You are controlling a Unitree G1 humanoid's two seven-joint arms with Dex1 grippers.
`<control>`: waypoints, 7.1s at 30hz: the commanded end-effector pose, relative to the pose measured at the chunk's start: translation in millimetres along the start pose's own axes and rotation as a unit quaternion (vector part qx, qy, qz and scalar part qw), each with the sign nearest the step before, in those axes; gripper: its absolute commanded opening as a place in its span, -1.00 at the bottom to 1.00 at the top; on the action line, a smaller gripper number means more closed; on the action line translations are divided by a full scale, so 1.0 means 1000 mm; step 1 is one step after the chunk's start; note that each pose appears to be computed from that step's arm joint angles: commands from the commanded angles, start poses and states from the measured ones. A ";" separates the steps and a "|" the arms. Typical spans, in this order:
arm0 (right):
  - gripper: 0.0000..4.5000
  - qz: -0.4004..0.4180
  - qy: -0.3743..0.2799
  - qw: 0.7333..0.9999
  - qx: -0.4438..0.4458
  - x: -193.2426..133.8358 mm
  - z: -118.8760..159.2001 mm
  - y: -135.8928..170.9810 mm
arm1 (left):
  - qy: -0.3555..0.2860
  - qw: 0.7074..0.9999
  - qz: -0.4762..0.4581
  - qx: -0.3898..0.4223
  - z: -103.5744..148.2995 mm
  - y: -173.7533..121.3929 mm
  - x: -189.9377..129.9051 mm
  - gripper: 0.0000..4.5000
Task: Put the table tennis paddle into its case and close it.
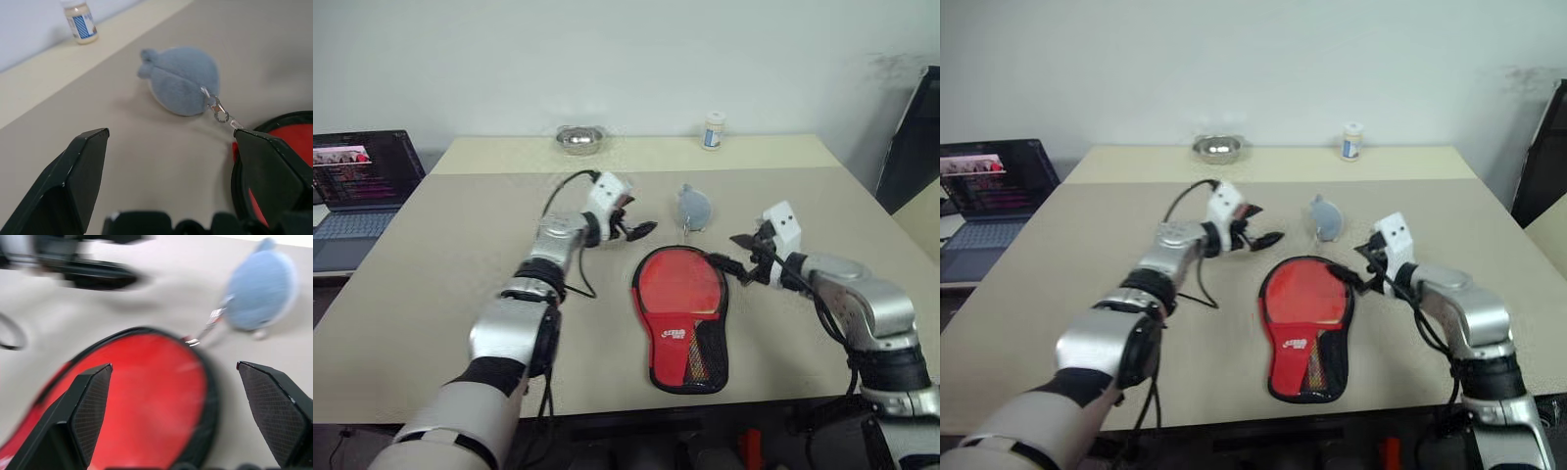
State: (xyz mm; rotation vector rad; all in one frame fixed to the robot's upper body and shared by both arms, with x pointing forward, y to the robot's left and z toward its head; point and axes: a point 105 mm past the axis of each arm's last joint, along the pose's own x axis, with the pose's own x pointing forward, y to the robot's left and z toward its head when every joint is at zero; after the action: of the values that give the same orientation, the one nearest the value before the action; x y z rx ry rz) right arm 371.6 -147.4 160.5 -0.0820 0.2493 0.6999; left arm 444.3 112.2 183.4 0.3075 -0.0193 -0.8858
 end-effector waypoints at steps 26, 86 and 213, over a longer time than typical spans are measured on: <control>-0.64 0.135 0.085 0.987 -0.002 0.068 -0.042 -0.001 | -0.055 0.998 -0.022 0.026 0.044 -0.004 -0.076 1.00; 0.08 0.060 0.021 0.996 -0.065 -0.013 0.025 -0.018 | -0.004 0.977 -0.203 0.056 0.000 -0.104 -0.028 1.00; -0.97 0.304 0.324 0.896 -0.012 -0.194 -0.102 0.154 | 0.131 0.957 -0.254 -0.040 -0.110 -0.206 0.062 1.00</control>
State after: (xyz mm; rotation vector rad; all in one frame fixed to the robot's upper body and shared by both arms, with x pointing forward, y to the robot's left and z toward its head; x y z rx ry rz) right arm 121.4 -179.8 107.8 -0.3105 0.9355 1.1974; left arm 355.8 -46.2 63.7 0.3292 0.1610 -1.3677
